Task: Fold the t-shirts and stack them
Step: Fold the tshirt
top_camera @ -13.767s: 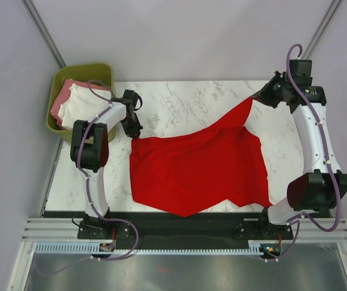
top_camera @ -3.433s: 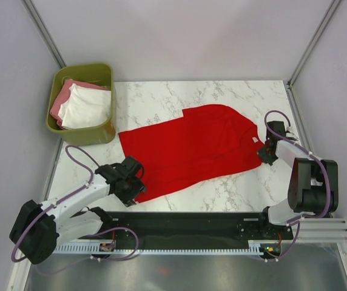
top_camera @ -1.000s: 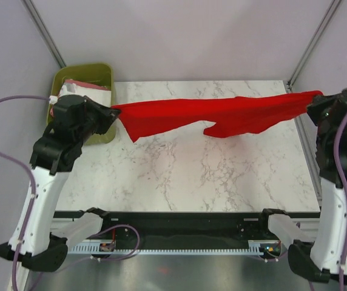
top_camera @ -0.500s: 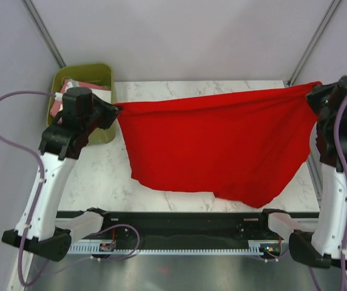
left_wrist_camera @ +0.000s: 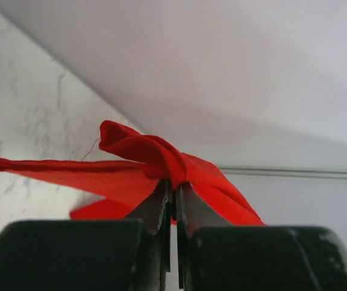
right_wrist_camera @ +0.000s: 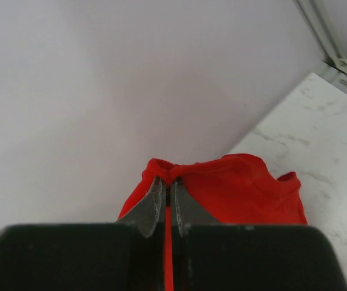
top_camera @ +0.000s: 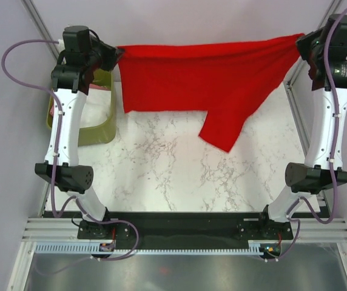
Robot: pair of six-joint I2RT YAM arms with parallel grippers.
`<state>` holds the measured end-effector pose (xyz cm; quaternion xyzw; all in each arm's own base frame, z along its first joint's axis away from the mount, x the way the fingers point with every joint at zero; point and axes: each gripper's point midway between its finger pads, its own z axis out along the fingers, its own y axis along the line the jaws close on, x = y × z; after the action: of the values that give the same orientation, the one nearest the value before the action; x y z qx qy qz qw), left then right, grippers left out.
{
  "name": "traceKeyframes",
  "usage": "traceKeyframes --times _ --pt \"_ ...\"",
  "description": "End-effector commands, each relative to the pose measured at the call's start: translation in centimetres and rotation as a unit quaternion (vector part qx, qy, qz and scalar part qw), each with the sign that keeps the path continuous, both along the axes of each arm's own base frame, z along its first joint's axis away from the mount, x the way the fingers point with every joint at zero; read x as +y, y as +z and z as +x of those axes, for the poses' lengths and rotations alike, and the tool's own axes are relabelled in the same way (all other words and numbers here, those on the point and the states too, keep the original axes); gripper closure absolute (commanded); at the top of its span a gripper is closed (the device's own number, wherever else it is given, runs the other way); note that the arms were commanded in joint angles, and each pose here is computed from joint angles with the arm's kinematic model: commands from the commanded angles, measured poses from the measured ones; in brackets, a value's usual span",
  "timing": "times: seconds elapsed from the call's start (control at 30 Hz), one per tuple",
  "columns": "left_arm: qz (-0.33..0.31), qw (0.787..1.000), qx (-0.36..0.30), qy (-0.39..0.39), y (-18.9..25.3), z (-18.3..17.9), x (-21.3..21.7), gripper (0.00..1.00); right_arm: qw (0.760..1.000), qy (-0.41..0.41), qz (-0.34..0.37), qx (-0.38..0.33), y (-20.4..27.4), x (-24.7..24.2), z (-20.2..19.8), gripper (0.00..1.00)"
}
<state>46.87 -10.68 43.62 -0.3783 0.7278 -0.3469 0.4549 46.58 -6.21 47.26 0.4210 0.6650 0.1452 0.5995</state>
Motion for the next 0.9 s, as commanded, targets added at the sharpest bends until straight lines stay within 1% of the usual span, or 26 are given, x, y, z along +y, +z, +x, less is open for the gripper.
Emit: traceKeyframes --times 0.0,0.03,0.07,0.13,0.17,0.2,0.23,0.27,0.3,0.33,0.37,0.4,0.43,0.47,0.53,0.57,0.6,0.63,0.67,0.7,0.73,0.87 --pt "-0.048 0.994 -0.094 -0.012 6.8 0.9 0.8 0.98 0.99 0.034 0.013 -0.135 8.5 0.1 -1.3 1.0" --pt "-0.05 0.994 -0.098 -0.016 6.9 1.0 1.0 0.98 0.988 0.038 0.013 -0.151 9.1 0.0 -1.2 1.0" --pt "-0.052 0.994 -0.091 -0.015 6.1 1.3 1.2 0.98 0.99 0.047 0.02 -0.128 7.0 0.0 -0.4 1.0" --pt "-0.058 0.994 -0.085 -0.025 5.1 1.6 1.6 0.98 0.991 0.047 0.023 -0.12 5.8 -0.4 -0.9 1.0" --pt "-0.057 0.996 -0.061 -0.029 2.7 1.4 1.6 0.98 0.995 0.057 0.035 -0.079 2.0 -0.4 -0.1 1.0" --pt "-0.055 0.995 -0.076 -0.039 2.4 1.6 1.3 0.98 0.995 0.056 0.034 -0.079 1.6 -0.3 -0.9 1.0" --pt "-0.053 0.995 -0.071 -0.042 1.2 1.3 1.2 0.98 0.996 0.056 0.038 -0.065 0.1 -0.3 -1.1 1.0" --pt "-0.05 0.997 -0.033 -0.043 -2.8 0.9 1.2 0.98 0.997 0.054 0.049 -0.019 -4.4 -0.4 -0.7 1.0" --pt "-0.049 0.998 -0.02 -0.043 -4.5 0.7 1.3 0.98 0.997 0.051 0.051 -0.013 -5.2 -0.2 -1.6 1.0" --pt "-0.049 0.997 0.015 -0.05 -8.9 0.5 1.0 0.98 0.997 0.048 0.053 -0.004 -6.6 -0.3 -1.8 1.0" --pt "-0.045 0.997 0.016 -0.058 -9.9 -0.2 0.9 0.98 0.996 0.042 0.062 0.038 -10.8 -0.4 -2.2 1.0" --pt "-0.045 0.997 0.027 -0.064 -11.4 -0.8 0.7 0.98 0.996 0.038 0.061 0.044 -11.6 -0.4 -3.2 1.0" --pt "-0.047 0.995 0.062 -0.07 -15.3 -1.7 0.5 0.98 0.996 0.027 0.061 0.056 -13.0 -0.6 -3.7 1.0" --pt "-0.044 0.994 0.073 -0.074 -16.8 -2.6 0.4 0.98 0.993 0.018 0.067 0.094 -16.7 -0.7 -4.6 1.0" --pt "-0.042 0.993 0.083 -0.076 -18.6 -4.6 0.4 0.98 0.991 0.005 0.065 0.115 -18.9 -0.8 -6.4 1.0" --pt "-0.039 0.99 0.107 -0.077 -21.4 -6.4 0.5 0.98 0.987 0.003 0.066 0.143 -21.7 -0.7 -7.7 1.0" --pt "-0.037 0.989 0.117 -0.079 -22.6 -7.3 0.5 0.98 0.985 0.001 0.068 0.158 -23.1 -0.6 -8.4 1.0" --pt "-0.037 0.984 0.153 -0.082 -25.9 -9.1 0.5 0.98 0.983 -0.006 0.069 0.173 -24.6 -0.7 -9.1 1.0" --pt "-0.034 0.982 0.165 -0.088 -27.1 -10.1 0.4 0.98 0.976 -0.009 0.074 0.206 -27.6 -0.5 -10.3 1.0" --pt "-0.035 0.98 0.171 -0.097 -27.8 -11.2 0.2 0.98 0.974 -0.012 0.07 0.216 -28.6 -0.5 -11.1 1.0" --pt "-0.035 0.974 0.199 -0.105 -30.3 -13.0 0.1 0.98 0.967 -0.014 0.072 0.242 -30.9 -0.4 -12.3 1.0" --pt "-0.038 0.962 0.239 -0.127 -34.0 -17.1 -0.3 0.98 0.957 -0.022 0.054 0.283 -34.2 -0.4 -15.6 1.0"
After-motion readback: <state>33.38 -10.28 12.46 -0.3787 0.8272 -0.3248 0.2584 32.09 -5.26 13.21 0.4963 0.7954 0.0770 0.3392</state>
